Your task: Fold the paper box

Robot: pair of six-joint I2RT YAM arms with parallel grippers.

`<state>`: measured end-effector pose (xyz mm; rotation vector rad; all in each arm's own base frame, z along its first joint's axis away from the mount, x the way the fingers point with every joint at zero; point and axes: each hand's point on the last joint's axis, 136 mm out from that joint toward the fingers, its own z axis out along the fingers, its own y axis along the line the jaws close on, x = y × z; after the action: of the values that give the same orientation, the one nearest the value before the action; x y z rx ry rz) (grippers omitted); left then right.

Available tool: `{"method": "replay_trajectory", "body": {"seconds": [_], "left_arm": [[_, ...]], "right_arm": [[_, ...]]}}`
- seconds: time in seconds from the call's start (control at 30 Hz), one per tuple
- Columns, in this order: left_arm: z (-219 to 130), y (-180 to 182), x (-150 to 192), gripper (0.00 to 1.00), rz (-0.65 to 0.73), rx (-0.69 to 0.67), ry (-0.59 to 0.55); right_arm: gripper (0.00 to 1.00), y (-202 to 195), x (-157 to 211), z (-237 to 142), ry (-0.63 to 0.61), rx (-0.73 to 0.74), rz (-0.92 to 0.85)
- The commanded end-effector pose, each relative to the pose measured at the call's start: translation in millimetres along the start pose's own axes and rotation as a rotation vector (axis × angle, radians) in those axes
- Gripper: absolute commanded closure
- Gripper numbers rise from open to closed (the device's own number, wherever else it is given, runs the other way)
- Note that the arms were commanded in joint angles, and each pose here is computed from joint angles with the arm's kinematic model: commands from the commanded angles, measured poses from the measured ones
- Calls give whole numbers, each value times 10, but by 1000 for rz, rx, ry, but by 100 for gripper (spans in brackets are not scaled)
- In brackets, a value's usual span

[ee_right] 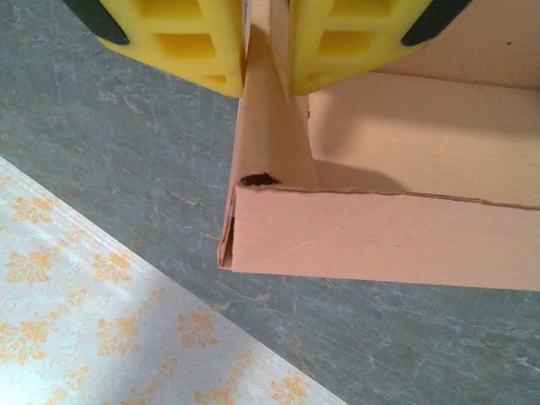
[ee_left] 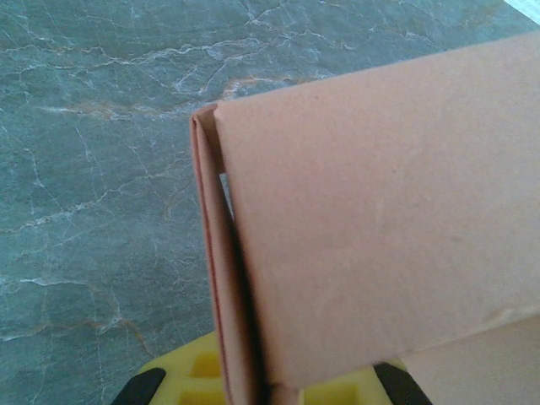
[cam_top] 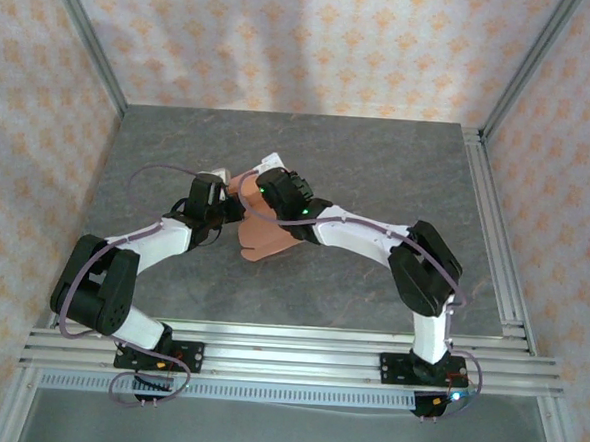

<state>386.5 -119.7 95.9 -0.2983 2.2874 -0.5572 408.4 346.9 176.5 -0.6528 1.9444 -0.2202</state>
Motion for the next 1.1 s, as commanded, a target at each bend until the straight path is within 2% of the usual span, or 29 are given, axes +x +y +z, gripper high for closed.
{"method": "replay_trajectory", "body": {"seconds": [0.0,0.1,0.37,0.5,0.6,0.8,0.93,1.07], "left_arm": [[-143,-335,-230,100,57,120,-72],[-144,-335,-237,100,59,119,-73],[-149,-340,-241,100,60,119,-73],[-146,-335,-236,100,58,119,-72],[-137,-330,-225,100,56,118,-70],[-128,-320,-218,100,56,116,-68],[-125,-327,-223,100,55,118,-69],[-125,-314,-214,100,53,115,-67]], "right_arm": [[80,135,-75,31,-16,-21,-17],[76,148,-73,57,-13,-16,-31],[72,145,-48,132,-5,-9,-43],[83,138,-37,153,3,1,-67],[99,128,-9,169,14,15,-80],[100,103,3,177,21,35,-81],[82,123,34,206,28,33,-86],[76,127,81,266,41,33,-89]]}}
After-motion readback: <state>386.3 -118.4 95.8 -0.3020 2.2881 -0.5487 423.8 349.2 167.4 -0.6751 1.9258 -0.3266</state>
